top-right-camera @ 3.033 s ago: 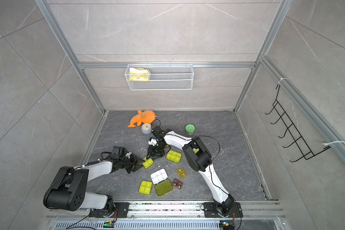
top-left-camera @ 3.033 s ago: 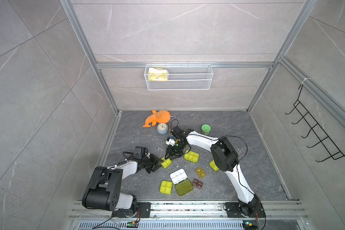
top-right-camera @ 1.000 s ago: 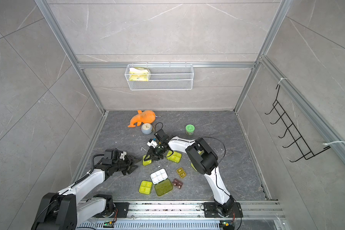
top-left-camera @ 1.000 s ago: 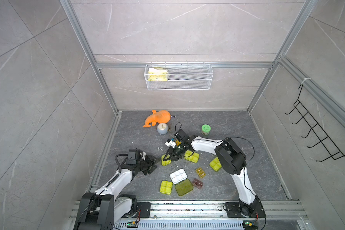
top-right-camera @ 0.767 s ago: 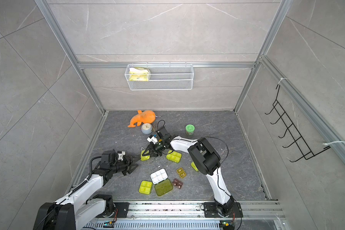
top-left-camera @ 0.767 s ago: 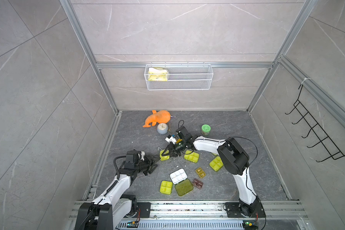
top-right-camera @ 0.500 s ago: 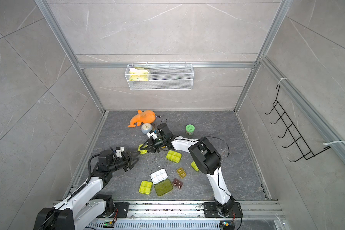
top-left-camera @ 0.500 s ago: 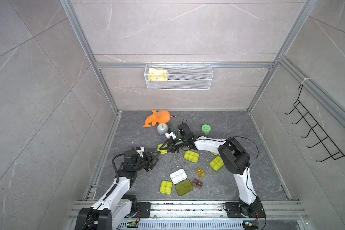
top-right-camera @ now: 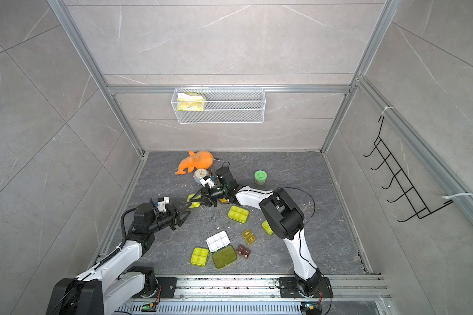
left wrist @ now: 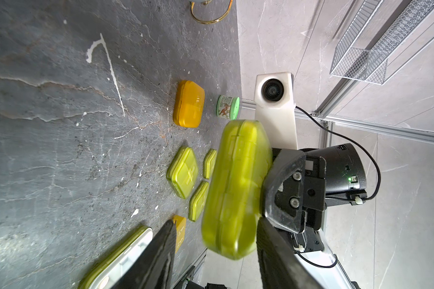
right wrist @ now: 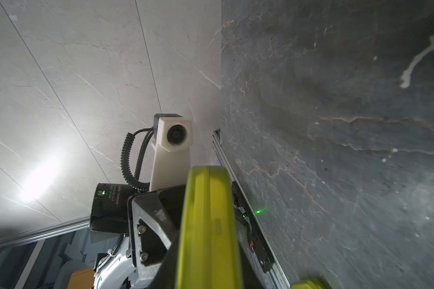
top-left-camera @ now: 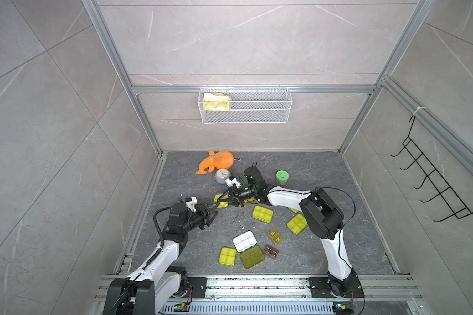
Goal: Close pillboxes
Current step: Pick up the pillbox at the center of the board, then place the pillbox at the center of the board.
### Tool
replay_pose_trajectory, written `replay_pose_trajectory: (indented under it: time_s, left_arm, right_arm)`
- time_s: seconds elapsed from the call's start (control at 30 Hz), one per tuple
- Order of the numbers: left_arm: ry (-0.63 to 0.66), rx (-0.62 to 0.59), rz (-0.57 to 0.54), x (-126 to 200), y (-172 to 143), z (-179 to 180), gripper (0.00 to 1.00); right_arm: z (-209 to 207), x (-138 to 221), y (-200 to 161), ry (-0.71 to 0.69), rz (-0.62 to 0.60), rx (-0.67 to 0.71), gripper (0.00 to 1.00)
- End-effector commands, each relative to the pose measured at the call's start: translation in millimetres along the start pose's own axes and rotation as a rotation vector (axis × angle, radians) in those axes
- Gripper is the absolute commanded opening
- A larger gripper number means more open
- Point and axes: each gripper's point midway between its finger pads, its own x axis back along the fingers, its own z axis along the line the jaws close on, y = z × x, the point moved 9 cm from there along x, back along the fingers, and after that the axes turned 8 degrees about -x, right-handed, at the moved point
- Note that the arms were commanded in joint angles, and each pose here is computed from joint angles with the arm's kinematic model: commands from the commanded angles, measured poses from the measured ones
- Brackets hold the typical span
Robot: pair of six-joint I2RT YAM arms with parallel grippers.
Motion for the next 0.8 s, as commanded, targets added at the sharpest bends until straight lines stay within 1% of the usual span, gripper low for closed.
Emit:
replay_pose_trajectory:
  time_s: [0.0,0.07,0.1,0.13,0.2,0.4,0.77]
  left_arm:
    - [-0.024,-0.038,-0.006,4.2,2.7,-13.7,0.53]
    - [0.037,-0.046,0.007,9.1,-0.5,-13.8,0.53]
    - [0.062,-0.055,0.008,11.7,-1.6,-15.1,0.53]
    - [0.090,-0.058,0.007,15.1,-2.7,-16.6,0.53]
    - [0.128,-0.069,0.003,22.8,-6.1,-18.6,0.53]
    - [0.167,-0.060,0.000,36.9,-16.1,-17.7,0.54]
    - [0.232,-0.030,0.027,51.2,-31.3,-12.3,0.54]
  right_arm:
    - [8.6,7.9,-5.8,-0.103,-0.016,0.055,0.26]
    - [2.9,9.8,-2.6,-0.250,-0.027,0.075,0.26]
    - [0.4,10.0,-1.0,-0.302,-0.027,0.076,0.26]
    - [-4.2,10.4,2.3,-0.344,-0.027,0.076,0.26]
    - [-8.9,8.9,7.7,-0.382,-0.028,0.083,0.26]
    - [-25.9,-1.0,27.2,-0.471,-0.013,0.072,0.26]
    - [-47.9,-11.8,41.9,-0.512,0.021,0.059,0.26]
